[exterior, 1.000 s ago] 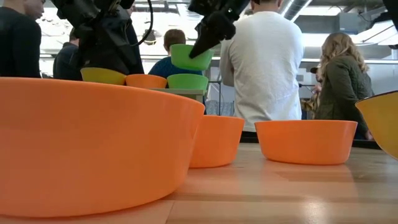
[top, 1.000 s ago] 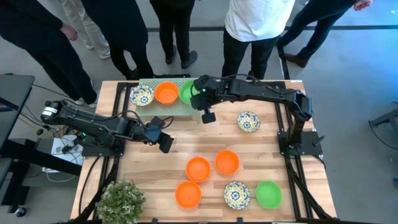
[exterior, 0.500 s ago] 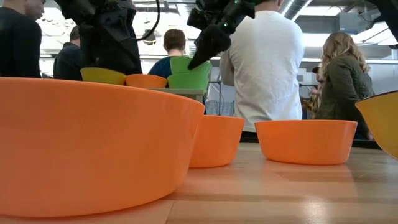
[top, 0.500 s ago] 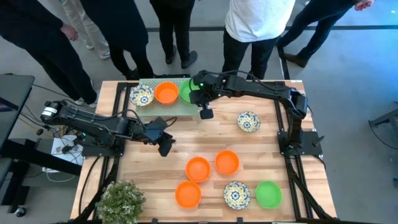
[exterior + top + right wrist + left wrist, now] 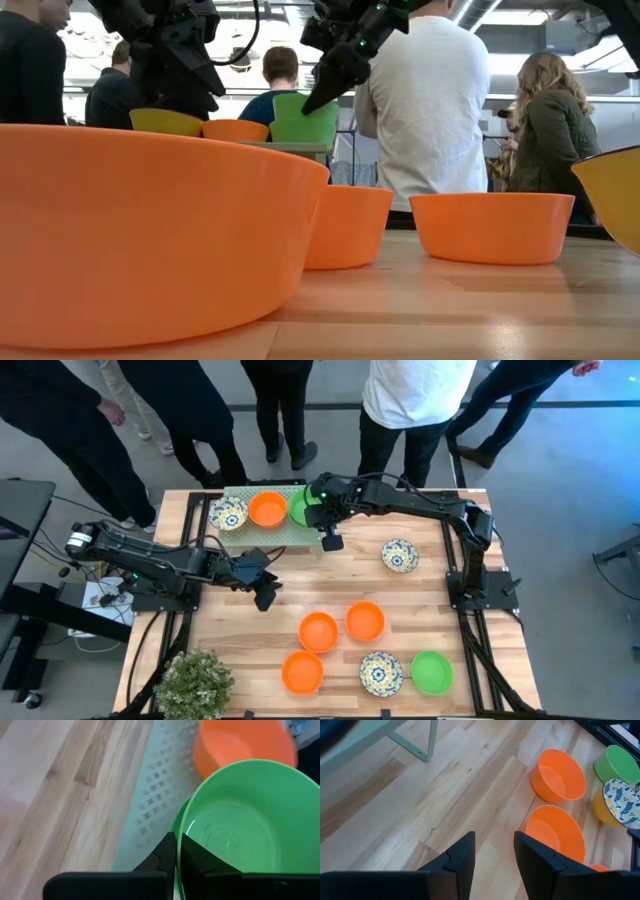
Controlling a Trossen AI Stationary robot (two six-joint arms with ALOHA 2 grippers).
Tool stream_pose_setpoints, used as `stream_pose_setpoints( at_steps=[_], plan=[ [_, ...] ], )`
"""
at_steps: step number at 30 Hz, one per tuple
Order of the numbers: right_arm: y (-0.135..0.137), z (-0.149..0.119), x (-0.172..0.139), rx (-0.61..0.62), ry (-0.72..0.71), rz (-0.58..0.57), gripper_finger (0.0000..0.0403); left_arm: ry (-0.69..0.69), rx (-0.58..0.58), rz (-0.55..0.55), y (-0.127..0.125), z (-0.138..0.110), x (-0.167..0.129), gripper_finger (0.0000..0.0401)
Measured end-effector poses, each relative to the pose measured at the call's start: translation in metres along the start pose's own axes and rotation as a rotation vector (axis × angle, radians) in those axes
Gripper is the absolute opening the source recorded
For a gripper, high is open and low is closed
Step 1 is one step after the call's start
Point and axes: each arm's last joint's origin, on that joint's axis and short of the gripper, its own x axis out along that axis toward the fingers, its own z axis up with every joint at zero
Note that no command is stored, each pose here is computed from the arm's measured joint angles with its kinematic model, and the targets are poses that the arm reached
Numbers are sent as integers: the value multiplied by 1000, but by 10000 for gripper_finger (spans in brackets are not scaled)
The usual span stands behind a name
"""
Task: Pick & Place Mini bowls
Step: Stack the green bowl on top of the other green bowl on the shelf, then stack the orange bowl on top of the other orange bowl on the shelf
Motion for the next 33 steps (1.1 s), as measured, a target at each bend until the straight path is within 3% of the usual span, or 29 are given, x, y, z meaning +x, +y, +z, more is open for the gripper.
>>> stream_pose_setpoints(
  at_steps=[13,23,33],
  plan=[
    [-3,2,-4,5,-33,-5,81,0,0,-1,0,0,0,136],
    [2,11,-4,-21,-75,-16,112,0,0,-1,0,0,0,136],
    [26,60,-45,-99,-127,-25,132,6,12,-12,-3,-2,-1,136]
  ],
)
